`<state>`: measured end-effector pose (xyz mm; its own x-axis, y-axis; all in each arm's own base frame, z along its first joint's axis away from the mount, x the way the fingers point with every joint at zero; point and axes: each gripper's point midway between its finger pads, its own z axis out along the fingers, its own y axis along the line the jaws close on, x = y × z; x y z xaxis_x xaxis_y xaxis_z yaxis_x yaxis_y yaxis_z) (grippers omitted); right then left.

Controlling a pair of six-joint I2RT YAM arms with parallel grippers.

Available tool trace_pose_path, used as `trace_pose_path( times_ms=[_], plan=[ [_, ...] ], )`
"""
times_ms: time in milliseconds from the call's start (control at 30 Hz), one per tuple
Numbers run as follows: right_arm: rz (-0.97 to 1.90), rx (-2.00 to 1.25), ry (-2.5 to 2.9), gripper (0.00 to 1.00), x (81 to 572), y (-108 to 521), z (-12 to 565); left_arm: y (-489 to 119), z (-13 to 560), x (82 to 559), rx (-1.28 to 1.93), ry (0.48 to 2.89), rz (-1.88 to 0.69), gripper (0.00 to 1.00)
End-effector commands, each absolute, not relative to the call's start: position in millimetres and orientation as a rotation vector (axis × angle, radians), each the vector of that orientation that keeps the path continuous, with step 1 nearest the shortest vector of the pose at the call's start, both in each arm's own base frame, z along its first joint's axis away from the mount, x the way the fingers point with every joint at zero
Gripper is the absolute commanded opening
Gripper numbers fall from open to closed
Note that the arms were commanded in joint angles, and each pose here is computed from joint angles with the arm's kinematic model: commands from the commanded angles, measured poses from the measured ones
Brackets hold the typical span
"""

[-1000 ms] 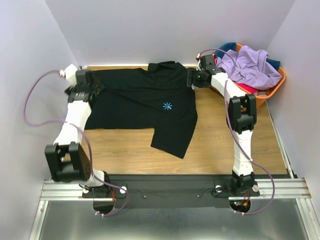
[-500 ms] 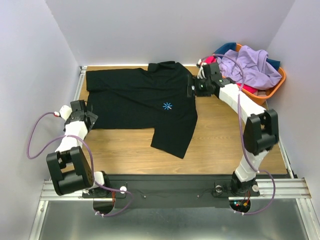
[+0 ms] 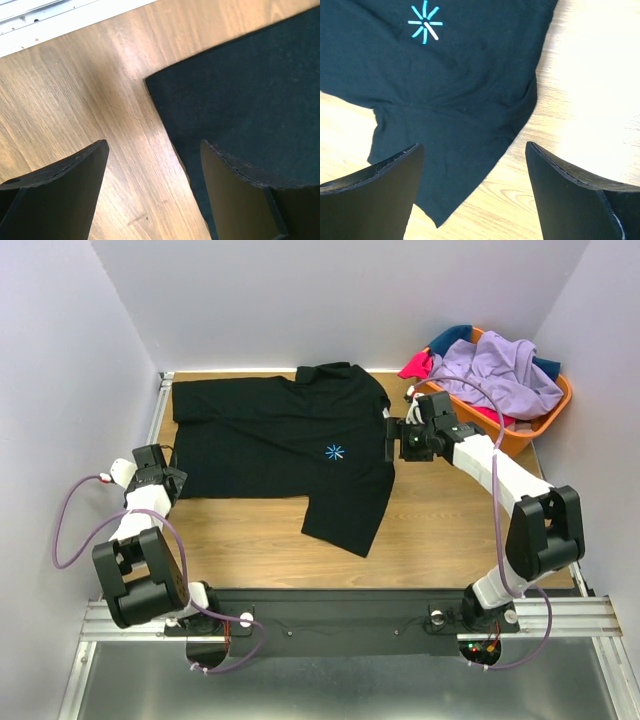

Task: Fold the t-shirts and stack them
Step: Flatten the tshirt out, then fold the tshirt

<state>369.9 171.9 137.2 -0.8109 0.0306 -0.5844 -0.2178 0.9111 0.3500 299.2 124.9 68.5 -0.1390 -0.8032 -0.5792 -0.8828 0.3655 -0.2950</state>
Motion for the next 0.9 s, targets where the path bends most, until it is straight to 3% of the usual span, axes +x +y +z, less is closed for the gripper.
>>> trace_pose_path(
  times_ms=[0, 633, 867],
  plan=[
    [0.605, -0.155, 2.328, 0.88, 380, 180, 175, 133, 62, 301, -1.504, 1.912, 0.175, 0.84],
    [0.616, -0.126, 2.331, 0.88, 373, 178, 176, 153, 36, 321, -1.607, 1.912, 0.190, 0.77],
    [0.612, -0.125, 2.340, 0.88, 375, 179, 173, 157, 30, 326, -1.619, 1.929, 0.208, 0.70]
  ],
)
